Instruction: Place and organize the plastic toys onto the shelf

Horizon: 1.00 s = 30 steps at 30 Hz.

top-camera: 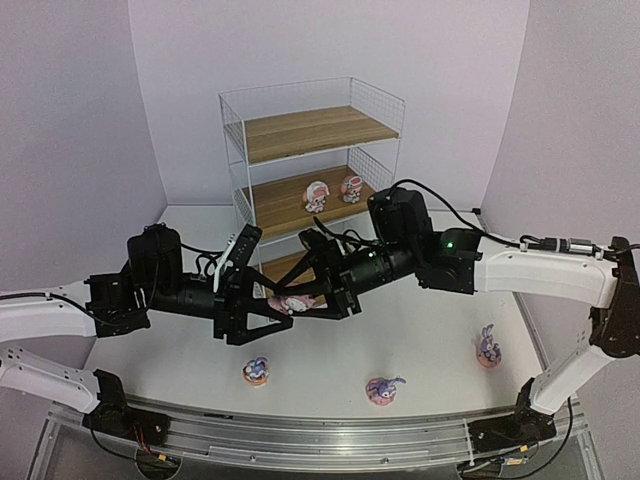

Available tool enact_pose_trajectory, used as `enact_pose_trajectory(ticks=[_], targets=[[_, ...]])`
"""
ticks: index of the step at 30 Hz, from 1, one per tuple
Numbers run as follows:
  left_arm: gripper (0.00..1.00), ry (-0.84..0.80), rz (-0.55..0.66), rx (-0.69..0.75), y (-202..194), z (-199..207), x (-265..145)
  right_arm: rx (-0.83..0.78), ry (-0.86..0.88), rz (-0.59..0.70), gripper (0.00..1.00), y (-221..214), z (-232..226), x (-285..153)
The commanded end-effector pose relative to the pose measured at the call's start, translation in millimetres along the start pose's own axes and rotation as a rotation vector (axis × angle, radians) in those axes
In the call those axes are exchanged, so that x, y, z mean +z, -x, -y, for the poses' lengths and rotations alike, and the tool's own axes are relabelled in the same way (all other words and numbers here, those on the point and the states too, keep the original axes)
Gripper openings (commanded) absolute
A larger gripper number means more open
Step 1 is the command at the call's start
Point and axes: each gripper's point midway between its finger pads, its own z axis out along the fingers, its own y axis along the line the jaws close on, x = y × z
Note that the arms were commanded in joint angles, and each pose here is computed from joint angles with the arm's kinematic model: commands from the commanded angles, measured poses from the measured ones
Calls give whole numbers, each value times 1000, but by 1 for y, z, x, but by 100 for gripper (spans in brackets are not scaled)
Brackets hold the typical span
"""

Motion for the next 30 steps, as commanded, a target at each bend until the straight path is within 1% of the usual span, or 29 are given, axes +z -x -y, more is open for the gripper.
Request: enact_pose_trajectory(ticks=[1, 4, 6, 8, 10, 12, 14, 16, 18, 19, 20, 23, 27, 29, 30], targets=[[55, -24, 25, 36, 11, 5, 1, -39, 75, 10, 10, 0, -25, -6], [31, -24, 51, 44, 16, 7, -2, -26, 67, 3, 10, -2, -20, -5], [20, -24, 70, 45, 18, 8, -4, -13, 58, -3, 11, -3, -14, -4], [11, -8, 83, 47, 21, 6, -5, -5, 51, -9, 14, -4, -10, -2], [0, 22, 91, 45, 23, 2, -6, -6, 44, -10, 23, -4, -6, -1], [0, 49, 92, 51, 24, -2, -7, -17, 38, -2, 32, -3, -3, -1], [0, 73, 104, 66, 27, -4, -10, -35, 34, 13, 45, -2, -3, -3], [0, 120, 127, 87, 33, -9, -14, -62, 31, 35, 68, 0, -4, -8], [0, 202, 152, 117, 41, -20, -20, -90, 24, 65, 86, 2, -3, -16], [0, 261, 164, 138, 45, -28, -23, -109, 19, 92, 89, 3, -3, -22], [0, 323, 179, 162, 50, -37, -27, -134, 8, 131, 90, 4, -3, -29], [0, 460, 219, 242, 65, -54, -38, -219, -47, 293, 92, 14, 0, -55], [0, 509, 253, 335, 85, -55, -40, -289, -125, 558, 94, 30, 4, -100], [0, 563, 262, 385, 94, -61, -38, -311, -158, 644, 95, 34, 8, -116], [0, 588, 257, 411, 97, -64, -35, -333, -165, 660, 95, 35, 6, -120]])
